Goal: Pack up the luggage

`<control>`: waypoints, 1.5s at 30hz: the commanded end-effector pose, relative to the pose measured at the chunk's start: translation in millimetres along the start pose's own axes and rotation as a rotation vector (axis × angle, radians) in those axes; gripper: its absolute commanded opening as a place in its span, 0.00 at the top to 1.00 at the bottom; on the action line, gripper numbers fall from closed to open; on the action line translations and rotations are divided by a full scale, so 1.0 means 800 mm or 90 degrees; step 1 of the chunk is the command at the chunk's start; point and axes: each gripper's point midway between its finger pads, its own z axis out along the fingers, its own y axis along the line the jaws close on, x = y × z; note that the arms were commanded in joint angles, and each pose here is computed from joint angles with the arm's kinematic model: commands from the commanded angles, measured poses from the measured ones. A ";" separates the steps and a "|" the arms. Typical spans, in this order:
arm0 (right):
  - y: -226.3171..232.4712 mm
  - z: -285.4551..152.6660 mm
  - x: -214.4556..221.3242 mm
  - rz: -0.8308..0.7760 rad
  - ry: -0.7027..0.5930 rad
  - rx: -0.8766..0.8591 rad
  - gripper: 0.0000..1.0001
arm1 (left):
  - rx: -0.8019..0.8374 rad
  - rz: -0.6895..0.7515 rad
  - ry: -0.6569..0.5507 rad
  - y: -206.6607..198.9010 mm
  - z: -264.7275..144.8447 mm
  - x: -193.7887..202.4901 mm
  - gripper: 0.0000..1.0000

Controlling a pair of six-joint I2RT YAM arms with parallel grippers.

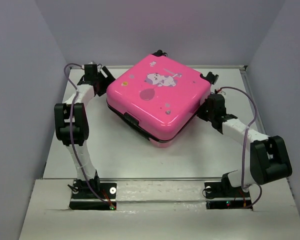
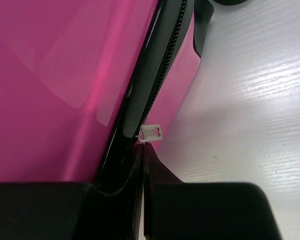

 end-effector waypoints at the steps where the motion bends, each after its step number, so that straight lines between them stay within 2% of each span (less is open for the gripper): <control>1: 0.082 0.004 -0.044 -0.032 -0.022 -0.156 0.93 | 0.081 0.030 0.035 -0.054 -0.023 0.059 0.08; 2: 0.089 0.010 -0.038 -0.044 -0.001 -0.174 0.93 | 0.065 0.017 0.061 -0.035 -0.024 0.088 0.08; 3: 0.095 0.012 -0.036 -0.052 0.009 -0.188 0.93 | 0.098 0.020 0.032 -0.050 -0.037 0.080 0.08; 4: 0.109 0.012 -0.044 -0.066 0.008 -0.210 0.93 | 0.087 0.003 0.053 -0.032 -0.040 0.108 0.08; 6: 0.131 0.016 -0.041 -0.083 0.040 -0.263 0.93 | 0.104 -0.007 0.040 -0.027 -0.063 0.129 0.08; 8: 0.146 0.019 -0.039 -0.092 0.061 -0.296 0.93 | 0.110 -0.014 0.030 -0.021 -0.079 0.142 0.08; 9: 0.151 0.026 -0.026 -0.093 0.097 -0.316 0.93 | 0.126 -0.017 0.019 -0.023 -0.087 0.145 0.08; 10: 0.157 0.027 -0.024 -0.096 0.109 -0.332 0.93 | 0.151 -0.020 -0.006 -0.033 -0.109 0.140 0.08; 11: 0.172 0.025 -0.031 -0.102 0.118 -0.360 0.92 | 0.138 -0.036 0.010 -0.012 -0.114 0.166 0.08; 13: 0.181 0.036 -0.018 -0.108 0.151 -0.372 0.89 | 0.148 -0.030 -0.008 -0.006 -0.140 0.178 0.08; 15: 0.207 0.031 -0.021 -0.118 0.179 -0.418 0.82 | 0.175 -0.020 -0.031 -0.015 -0.167 0.178 0.08; 16: 0.210 0.039 -0.010 -0.119 0.201 -0.420 0.75 | 0.173 -0.020 -0.029 -0.008 -0.174 0.189 0.08; 17: 0.215 0.042 -0.013 -0.120 0.204 -0.427 0.75 | 0.181 -0.018 -0.036 -0.010 -0.182 0.190 0.08; 18: 0.225 0.040 -0.019 -0.119 0.213 -0.437 0.63 | 0.185 -0.017 -0.039 -0.011 -0.189 0.191 0.08; 19: 0.226 0.045 -0.017 -0.110 0.222 -0.437 0.51 | 0.202 -0.014 -0.059 -0.020 -0.204 0.182 0.08; 21: 0.230 0.047 -0.023 -0.107 0.222 -0.431 0.42 | 0.211 -0.009 -0.066 -0.029 -0.217 0.176 0.08; 26: 0.237 0.035 -0.059 -0.133 0.177 -0.414 0.17 | 0.247 0.038 -0.152 -0.081 -0.274 0.112 0.06; 27: 0.234 0.029 -0.065 -0.136 0.172 -0.399 0.14 | 0.239 0.042 -0.163 -0.084 -0.282 0.103 0.06; 28: 0.232 0.026 -0.077 -0.146 0.157 -0.394 0.12 | 0.239 0.057 -0.215 -0.099 -0.303 0.072 0.05; 29: 0.224 0.024 -0.083 -0.146 0.156 -0.379 0.09 | 0.228 0.058 -0.236 -0.101 -0.311 0.057 0.04; 32: 0.221 0.009 -0.106 -0.173 0.123 -0.361 0.07 | 0.232 0.058 -0.313 -0.122 -0.351 -0.002 0.02; 35: 0.210 -0.007 -0.125 -0.183 0.095 -0.342 0.06 | 0.225 0.053 -0.324 -0.132 -0.356 -0.032 0.01; 38: 0.199 -0.019 -0.138 -0.191 0.073 -0.331 0.06 | 0.212 0.052 -0.292 -0.134 -0.324 -0.050 0.01; 41: 0.190 -0.028 -0.139 -0.213 0.057 -0.316 0.05 | 0.187 0.038 -0.250 -0.118 -0.274 -0.062 0.01; 42: 0.180 -0.023 -0.138 -0.216 0.053 -0.292 0.04 | 0.169 0.019 -0.225 -0.095 -0.247 -0.072 0.01; 44: 0.166 -0.025 -0.140 -0.230 0.044 -0.270 0.01 | 0.169 0.012 -0.212 -0.088 -0.230 -0.089 0.01; 45: 0.161 -0.026 -0.139 -0.232 0.040 -0.260 0.01 | 0.149 0.003 -0.185 -0.073 -0.204 -0.089 0.01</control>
